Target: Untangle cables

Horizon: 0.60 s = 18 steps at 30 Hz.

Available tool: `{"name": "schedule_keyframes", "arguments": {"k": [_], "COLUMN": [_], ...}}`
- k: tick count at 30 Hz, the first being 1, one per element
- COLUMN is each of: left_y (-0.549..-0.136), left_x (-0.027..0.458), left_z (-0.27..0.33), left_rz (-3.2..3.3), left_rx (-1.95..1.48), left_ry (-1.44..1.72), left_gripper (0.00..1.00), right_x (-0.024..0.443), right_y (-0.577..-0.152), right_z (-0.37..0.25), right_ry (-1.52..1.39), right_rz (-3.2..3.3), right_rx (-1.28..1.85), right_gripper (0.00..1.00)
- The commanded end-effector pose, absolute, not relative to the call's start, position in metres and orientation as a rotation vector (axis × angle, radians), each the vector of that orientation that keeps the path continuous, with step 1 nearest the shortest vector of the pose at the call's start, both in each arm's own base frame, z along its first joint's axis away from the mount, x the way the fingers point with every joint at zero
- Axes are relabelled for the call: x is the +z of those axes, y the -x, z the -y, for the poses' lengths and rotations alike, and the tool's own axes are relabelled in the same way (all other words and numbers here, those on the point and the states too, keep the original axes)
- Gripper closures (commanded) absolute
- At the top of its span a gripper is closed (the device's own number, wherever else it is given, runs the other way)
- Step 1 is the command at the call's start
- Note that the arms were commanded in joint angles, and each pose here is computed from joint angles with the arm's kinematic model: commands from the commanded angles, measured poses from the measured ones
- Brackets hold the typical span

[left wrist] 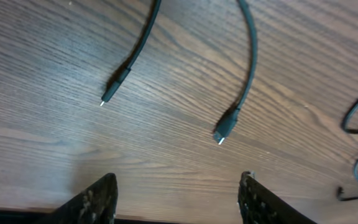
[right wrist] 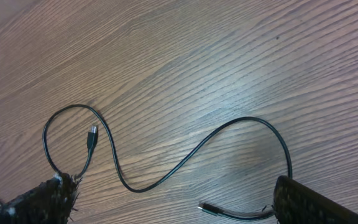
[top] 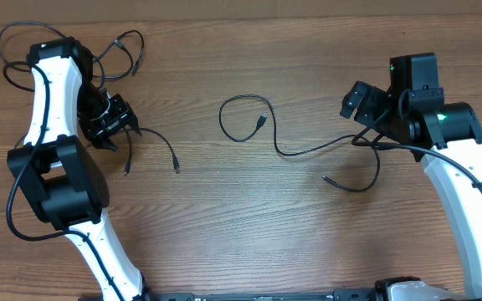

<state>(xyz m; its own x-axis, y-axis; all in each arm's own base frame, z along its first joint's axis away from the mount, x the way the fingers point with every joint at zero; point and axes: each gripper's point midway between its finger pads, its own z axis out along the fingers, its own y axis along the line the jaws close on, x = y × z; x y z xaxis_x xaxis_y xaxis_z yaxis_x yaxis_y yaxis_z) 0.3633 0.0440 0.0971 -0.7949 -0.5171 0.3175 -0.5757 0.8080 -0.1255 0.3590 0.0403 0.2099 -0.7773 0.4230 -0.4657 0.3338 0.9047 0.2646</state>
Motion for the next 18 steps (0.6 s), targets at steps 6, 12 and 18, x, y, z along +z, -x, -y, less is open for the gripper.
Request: {"name": "schedule_keyframes", "arguments": {"k": [6, 12, 18], "left_y": [-0.389, -0.392, -0.384], "left_x": [0.150, 0.157, 0.158], "left_z": [-0.059, -0.076, -0.090], "left_rz": [2.870, 2.855, 2.816], "left_rx": [0.379, 0.380, 0.379], "left_ry": [-0.927, -1.061, -1.116], "left_gripper": [0.31, 0.01, 0.00], "right_x": [0.211, 0.211, 0.211], "right_y": [-0.360, -0.360, -0.360], "right_z": [-0.038, -0.038, -0.038], "right_ry": [-0.546, -0.546, -0.546], "right_rz": [-2.528, -2.528, -2.528], "right_rx": [0.213, 0.213, 0.213], "right_gripper": [0.00, 0.00, 0.00]}}
